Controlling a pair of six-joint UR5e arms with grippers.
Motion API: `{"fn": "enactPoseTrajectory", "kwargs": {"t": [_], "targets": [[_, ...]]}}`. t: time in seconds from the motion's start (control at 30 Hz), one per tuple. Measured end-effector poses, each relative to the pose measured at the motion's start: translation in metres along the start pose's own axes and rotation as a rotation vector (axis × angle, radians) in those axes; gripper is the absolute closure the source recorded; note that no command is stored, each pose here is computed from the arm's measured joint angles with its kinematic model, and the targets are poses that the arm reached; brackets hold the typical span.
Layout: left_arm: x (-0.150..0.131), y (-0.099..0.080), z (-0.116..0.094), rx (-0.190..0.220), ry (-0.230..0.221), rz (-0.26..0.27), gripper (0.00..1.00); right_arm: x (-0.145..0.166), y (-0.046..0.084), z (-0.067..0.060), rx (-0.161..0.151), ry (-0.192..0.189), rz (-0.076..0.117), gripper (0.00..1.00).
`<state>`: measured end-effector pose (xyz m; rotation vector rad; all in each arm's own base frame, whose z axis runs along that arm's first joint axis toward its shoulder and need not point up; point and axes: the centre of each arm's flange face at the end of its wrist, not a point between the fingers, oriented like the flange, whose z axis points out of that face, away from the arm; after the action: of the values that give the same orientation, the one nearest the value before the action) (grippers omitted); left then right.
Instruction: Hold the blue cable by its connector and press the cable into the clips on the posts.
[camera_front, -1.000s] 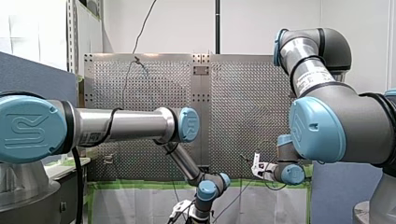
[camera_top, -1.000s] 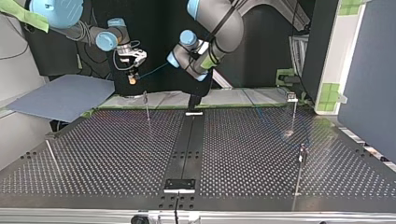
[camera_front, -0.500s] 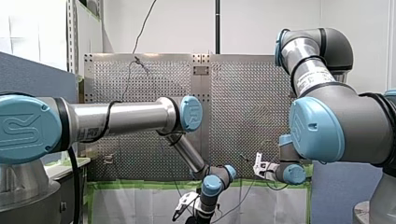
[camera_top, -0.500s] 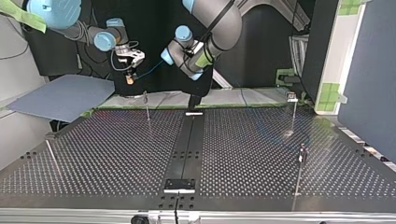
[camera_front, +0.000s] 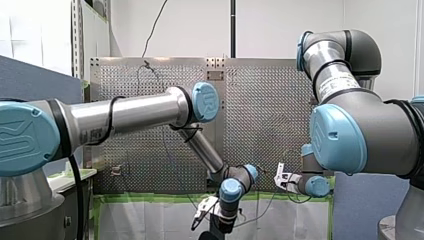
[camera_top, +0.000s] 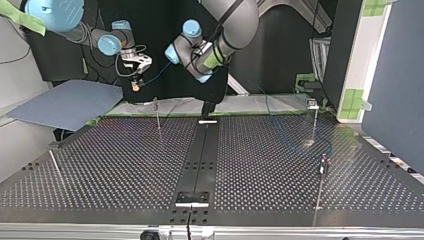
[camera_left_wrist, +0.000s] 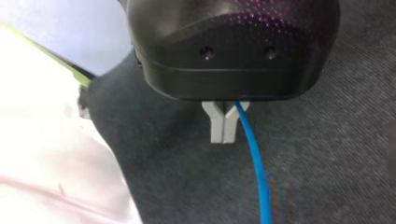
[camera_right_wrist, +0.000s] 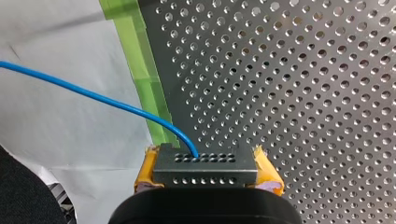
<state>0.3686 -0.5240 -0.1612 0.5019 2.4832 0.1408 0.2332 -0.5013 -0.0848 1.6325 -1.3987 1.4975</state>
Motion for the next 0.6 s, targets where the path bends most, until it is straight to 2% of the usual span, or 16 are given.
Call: {"fn": "enactPoseTrajectory", "kwargs": {"t": [0.23,0.6], "targets": [[-0.027,-0.010,-0.024,0.033,-0.093,-0.038,1.00,0.001,0.003,0.001,-0.004,0.003,0.004,1.00],[-0.089,-0.017,-0.064,0.068,-0.270,-0.151,1.00,0.002,0.005,0.001,-0.009,0.004,0.014,1.00]]}}
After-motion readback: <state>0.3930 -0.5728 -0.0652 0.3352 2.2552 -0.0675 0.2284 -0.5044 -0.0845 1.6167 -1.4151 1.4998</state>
